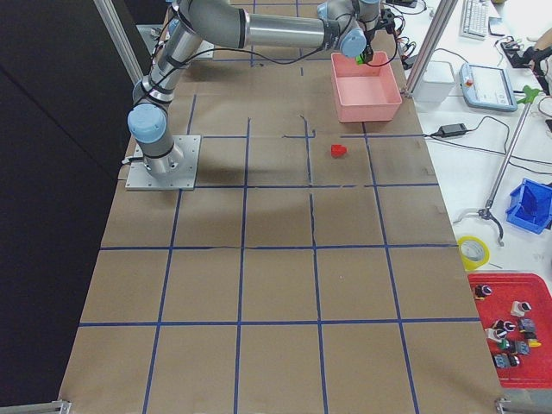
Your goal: Put all blocks into box
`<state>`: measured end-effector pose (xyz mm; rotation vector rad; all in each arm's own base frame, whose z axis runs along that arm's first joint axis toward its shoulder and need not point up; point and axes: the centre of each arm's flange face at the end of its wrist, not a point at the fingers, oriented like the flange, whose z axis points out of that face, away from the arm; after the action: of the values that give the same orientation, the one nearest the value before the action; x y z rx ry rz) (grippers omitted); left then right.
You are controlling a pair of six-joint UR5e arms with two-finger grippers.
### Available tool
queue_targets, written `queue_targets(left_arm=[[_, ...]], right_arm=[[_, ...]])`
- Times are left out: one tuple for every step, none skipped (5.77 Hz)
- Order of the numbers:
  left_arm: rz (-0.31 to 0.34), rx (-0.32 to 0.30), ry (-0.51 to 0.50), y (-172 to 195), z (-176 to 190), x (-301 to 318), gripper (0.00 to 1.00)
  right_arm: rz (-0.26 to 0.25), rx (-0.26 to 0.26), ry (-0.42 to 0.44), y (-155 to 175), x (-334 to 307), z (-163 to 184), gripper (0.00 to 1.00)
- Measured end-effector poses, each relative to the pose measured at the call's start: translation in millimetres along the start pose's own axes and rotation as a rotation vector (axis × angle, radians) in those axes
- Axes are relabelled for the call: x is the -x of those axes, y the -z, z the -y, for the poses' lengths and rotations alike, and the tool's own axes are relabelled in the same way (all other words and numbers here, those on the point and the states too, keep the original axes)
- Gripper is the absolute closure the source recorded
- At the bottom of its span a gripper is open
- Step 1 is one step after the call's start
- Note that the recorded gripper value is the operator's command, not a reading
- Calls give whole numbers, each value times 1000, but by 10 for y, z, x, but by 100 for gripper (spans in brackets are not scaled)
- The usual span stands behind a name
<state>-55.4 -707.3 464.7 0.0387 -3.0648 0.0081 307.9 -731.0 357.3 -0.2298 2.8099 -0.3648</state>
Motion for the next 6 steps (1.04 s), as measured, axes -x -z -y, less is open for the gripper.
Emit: queue_targets(left_arm=[[-5,-5,10,-141,211,-315,94],[-8,-10,19,-288,381,-624,94],[-10,-15,30,-458,531,-984,94],[-12,-11,46,-676,632,-1359,94],[-11,0,65,-953,684,-1686,93],[-10,6,83,-1255,705,-1979,89]], right_arm=[[-3,6,-3,0,-43,-9,0],[-12,4,-1,66,-202,9,0],[-49,32,5,260,-571,23,0],[-127,110,14,584,-1100,-48,0],[-239,184,10,897,-1615,-186,4],[-328,237,-19,1032,-2030,-367,5]])
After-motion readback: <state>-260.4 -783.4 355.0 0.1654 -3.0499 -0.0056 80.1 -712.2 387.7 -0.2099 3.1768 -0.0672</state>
